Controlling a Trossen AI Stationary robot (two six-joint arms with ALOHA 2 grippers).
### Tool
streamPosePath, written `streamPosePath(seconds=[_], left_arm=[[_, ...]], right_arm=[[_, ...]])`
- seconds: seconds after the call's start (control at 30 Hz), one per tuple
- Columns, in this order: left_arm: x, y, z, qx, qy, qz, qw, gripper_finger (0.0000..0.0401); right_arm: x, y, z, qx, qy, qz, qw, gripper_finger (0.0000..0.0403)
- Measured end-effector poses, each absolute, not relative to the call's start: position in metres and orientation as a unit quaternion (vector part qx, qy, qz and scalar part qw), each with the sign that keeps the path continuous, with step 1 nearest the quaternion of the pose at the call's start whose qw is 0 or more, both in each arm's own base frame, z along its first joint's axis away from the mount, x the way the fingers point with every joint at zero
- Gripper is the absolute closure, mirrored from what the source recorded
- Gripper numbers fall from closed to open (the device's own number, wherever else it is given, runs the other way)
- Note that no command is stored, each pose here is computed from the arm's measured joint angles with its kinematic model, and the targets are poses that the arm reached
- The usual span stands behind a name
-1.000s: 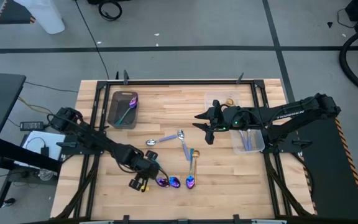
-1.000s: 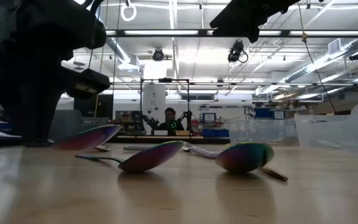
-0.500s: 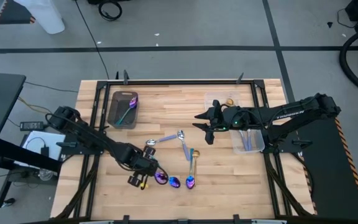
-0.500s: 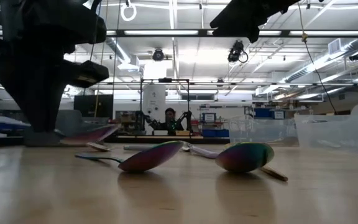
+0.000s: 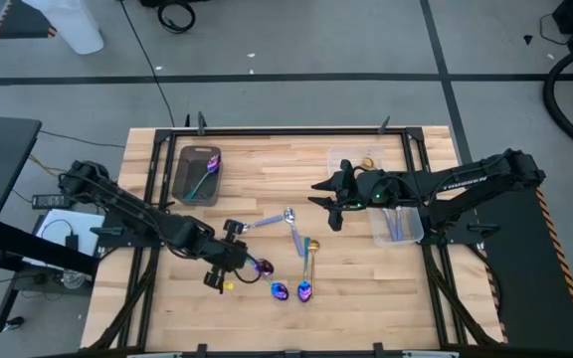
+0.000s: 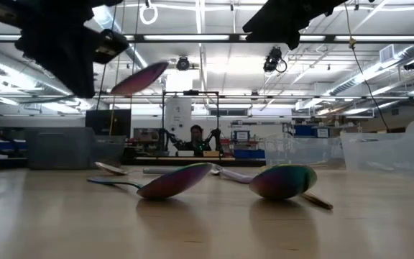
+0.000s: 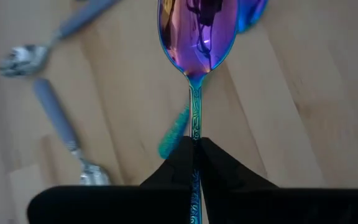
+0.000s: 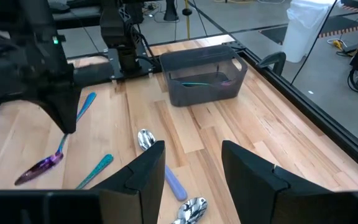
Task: Sort silverware by color (type)
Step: Put the blue spoon into the black bin
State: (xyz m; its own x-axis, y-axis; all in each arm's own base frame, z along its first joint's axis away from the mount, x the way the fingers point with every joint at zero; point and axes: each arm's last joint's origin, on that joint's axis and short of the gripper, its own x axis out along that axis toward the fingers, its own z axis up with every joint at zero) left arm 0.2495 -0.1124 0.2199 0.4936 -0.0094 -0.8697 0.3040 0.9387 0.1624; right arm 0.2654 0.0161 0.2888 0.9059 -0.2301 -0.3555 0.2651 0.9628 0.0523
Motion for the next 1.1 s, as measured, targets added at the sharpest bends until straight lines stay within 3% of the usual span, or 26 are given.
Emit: streamPosePath(seconds=[0.47,1.1], left_arm=[[0.243,-0.107,0.234,0.159,0.468,-0.062,0.867,0.0382],[0.238,-0.089,0.233,0.191,0.504,-0.017,0.842,0.0382]], right_arm=[[0.265,0.016,0.289,0.050,0.176,-0.127,0.975,0.0234],[0.265,0.016,0.289,0.052,0.176,-0.127,0.975,0.0234]])
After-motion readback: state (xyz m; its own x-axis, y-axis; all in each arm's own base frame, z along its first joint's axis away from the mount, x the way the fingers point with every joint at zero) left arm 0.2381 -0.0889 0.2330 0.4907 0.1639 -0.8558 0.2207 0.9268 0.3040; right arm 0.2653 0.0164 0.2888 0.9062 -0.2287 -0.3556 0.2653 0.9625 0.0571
